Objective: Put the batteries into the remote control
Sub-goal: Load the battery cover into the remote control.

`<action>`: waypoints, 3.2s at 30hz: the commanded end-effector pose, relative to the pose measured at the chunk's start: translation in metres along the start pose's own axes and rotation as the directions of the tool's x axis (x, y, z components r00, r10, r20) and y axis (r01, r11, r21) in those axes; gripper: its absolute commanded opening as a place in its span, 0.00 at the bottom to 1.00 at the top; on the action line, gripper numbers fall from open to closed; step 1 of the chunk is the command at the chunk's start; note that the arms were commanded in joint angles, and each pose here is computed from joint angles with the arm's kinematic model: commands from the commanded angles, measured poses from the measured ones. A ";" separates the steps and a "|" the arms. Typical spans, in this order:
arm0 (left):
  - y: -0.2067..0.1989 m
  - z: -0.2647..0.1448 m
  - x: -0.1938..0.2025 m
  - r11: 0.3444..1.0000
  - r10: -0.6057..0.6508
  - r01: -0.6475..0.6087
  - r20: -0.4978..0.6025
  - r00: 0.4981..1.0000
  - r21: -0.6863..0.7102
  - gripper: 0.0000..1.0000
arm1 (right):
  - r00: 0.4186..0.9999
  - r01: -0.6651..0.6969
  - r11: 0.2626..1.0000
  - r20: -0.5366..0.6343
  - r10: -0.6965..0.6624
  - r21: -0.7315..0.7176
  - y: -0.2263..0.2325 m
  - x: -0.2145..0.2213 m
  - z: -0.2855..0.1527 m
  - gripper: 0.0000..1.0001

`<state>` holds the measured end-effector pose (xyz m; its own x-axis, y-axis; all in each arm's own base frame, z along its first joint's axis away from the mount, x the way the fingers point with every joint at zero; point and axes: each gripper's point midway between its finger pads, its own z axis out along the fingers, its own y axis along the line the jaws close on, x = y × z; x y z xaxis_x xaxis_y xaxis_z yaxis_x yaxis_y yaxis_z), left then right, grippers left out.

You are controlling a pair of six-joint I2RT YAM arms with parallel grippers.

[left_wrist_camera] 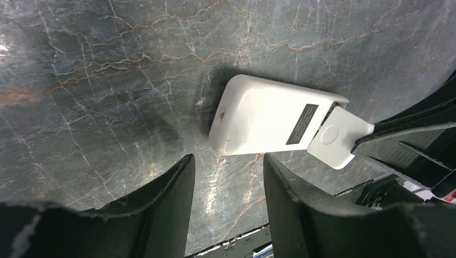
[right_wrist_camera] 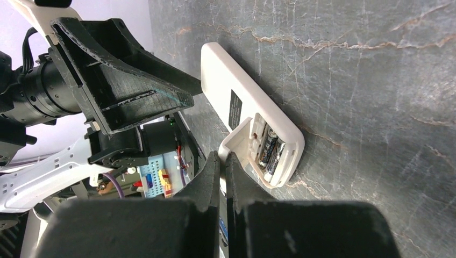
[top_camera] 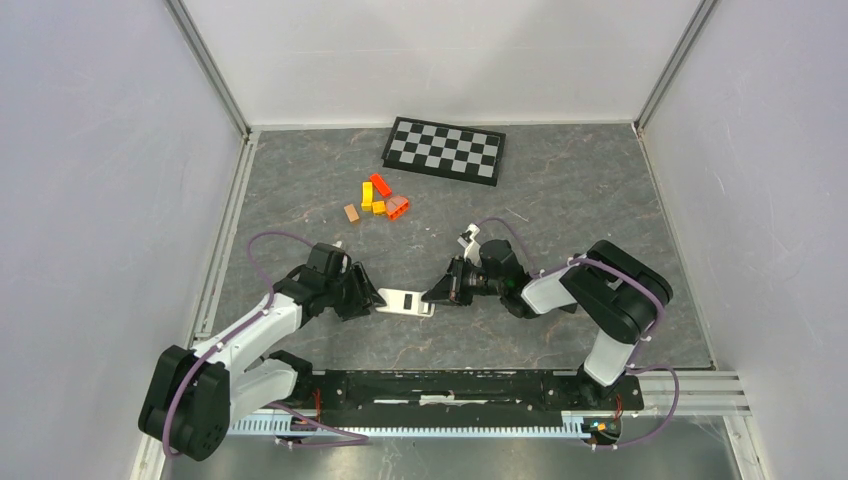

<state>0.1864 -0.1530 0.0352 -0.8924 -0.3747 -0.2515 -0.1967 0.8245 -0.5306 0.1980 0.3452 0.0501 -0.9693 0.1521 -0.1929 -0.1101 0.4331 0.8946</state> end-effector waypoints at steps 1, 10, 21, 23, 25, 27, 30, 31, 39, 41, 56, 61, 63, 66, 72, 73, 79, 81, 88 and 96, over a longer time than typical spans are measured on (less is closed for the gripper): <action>-0.002 0.001 -0.003 0.999 0.040 -0.041 0.008 0.999 0.021 0.56 | 1.000 0.016 1.000 0.011 -0.016 -0.006 -0.002 -0.004 0.004 0.00; -0.002 0.002 -0.003 0.999 0.040 -0.040 0.003 0.999 0.017 0.56 | 0.999 -0.017 0.998 0.036 0.015 0.061 -0.018 -0.007 -0.001 0.00; -0.001 0.001 -0.004 0.999 0.041 -0.041 0.009 0.999 0.012 0.55 | 0.996 -0.074 0.989 0.056 0.067 0.129 -0.035 -0.006 -0.007 0.02; -0.001 0.001 -0.004 0.999 0.042 -0.042 0.010 0.999 0.011 0.55 | 0.997 -0.063 0.990 0.062 0.056 0.125 -0.033 -0.008 -0.007 0.02; -0.001 0.001 -0.005 0.999 0.041 -0.041 0.014 0.999 0.010 0.55 | 0.997 -0.053 0.991 0.058 0.046 0.126 -0.033 -0.009 -0.006 0.02; -0.001 0.002 -0.006 0.999 0.044 -0.044 0.015 0.999 0.006 0.56 | 0.998 -0.045 0.991 0.050 0.039 0.124 -0.032 -0.010 -0.004 0.02; -0.002 0.002 -0.009 0.999 0.047 -0.047 0.023 0.999 0.002 0.57 | 1.000 -0.020 0.989 0.022 0.017 0.148 -0.035 -0.010 -0.001 0.02; -0.003 0.002 -0.011 0.999 0.050 -0.050 0.028 0.998 0.000 0.57 | 1.000 -0.012 0.987 0.012 0.010 0.161 -0.037 -0.010 0.000 0.02; -0.003 0.006 -0.016 0.999 0.053 -0.052 0.035 0.998 -0.010 0.58 | 0.999 -0.039 0.992 0.012 0.038 0.117 -0.028 -0.009 -0.001 0.02; -0.003 0.008 -0.015 0.999 0.051 -0.051 0.029 0.998 -0.006 0.58 | 0.998 -0.054 0.991 0.015 0.053 0.121 -0.030 -0.008 -0.001 0.03; -0.006 0.011 -0.011 0.999 0.039 -0.040 0.014 0.999 0.026 0.57 | 1.000 -0.013 0.985 0.006 0.012 0.175 -0.033 -0.008 -0.003 0.24; -0.007 0.009 -0.013 0.999 0.041 -0.041 0.021 0.999 0.022 0.57 | 1.000 0.018 0.985 0.008 -0.020 0.174 -0.025 -0.014 -0.005 0.31; -0.007 0.009 -0.014 0.999 0.041 -0.042 0.024 0.999 0.018 0.58 | 1.000 0.025 0.984 0.008 -0.026 0.176 -0.023 -0.015 -0.006 0.34; -0.005 0.007 -0.015 0.999 0.044 -0.045 0.030 0.999 0.007 0.59 | 0.999 0.033 0.984 0.007 -0.035 0.173 -0.019 -0.015 -0.008 0.35; -0.004 0.006 -0.018 0.999 0.048 -0.048 0.045 0.998 -0.007 0.61 | 0.998 0.060 0.978 0.001 -0.061 0.198 -0.017 -0.017 -0.012 0.38; -0.004 0.006 -0.019 0.999 0.050 -0.050 0.046 0.998 -0.008 0.62 | 0.998 0.065 0.976 -0.001 -0.066 0.208 -0.019 -0.018 -0.012 0.38; -0.006 0.006 -0.021 0.999 0.050 -0.050 0.048 0.998 -0.004 0.64 | 0.993 0.111 0.964 0.009 -0.116 0.243 -0.022 -0.024 -0.013 0.41; -0.007 0.007 -0.021 0.999 0.051 -0.051 0.045 0.998 -0.002 0.64 | 0.992 0.122 0.964 0.012 -0.129 0.237 -0.020 -0.026 -0.012 0.43; -0.007 0.011 -0.017 0.999 0.046 -0.046 0.026 0.999 0.006 0.63 | 0.985 0.170 0.951 -0.021 -0.171 0.257 -0.020 -0.025 -0.004 0.43; -0.003 0.014 -0.012 0.999 0.040 -0.040 0.009 0.999 0.007 0.56 | 0.980 0.200 0.919 -0.055 -0.192 0.341 -0.036 -0.018 -0.002 0.28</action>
<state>0.1964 -0.1555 0.0260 -0.8958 -0.3685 -0.2484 -0.1982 0.8317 -0.5187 0.2137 0.3258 0.0294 -0.9491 0.0438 -0.3120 -0.1979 0.6877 0.6985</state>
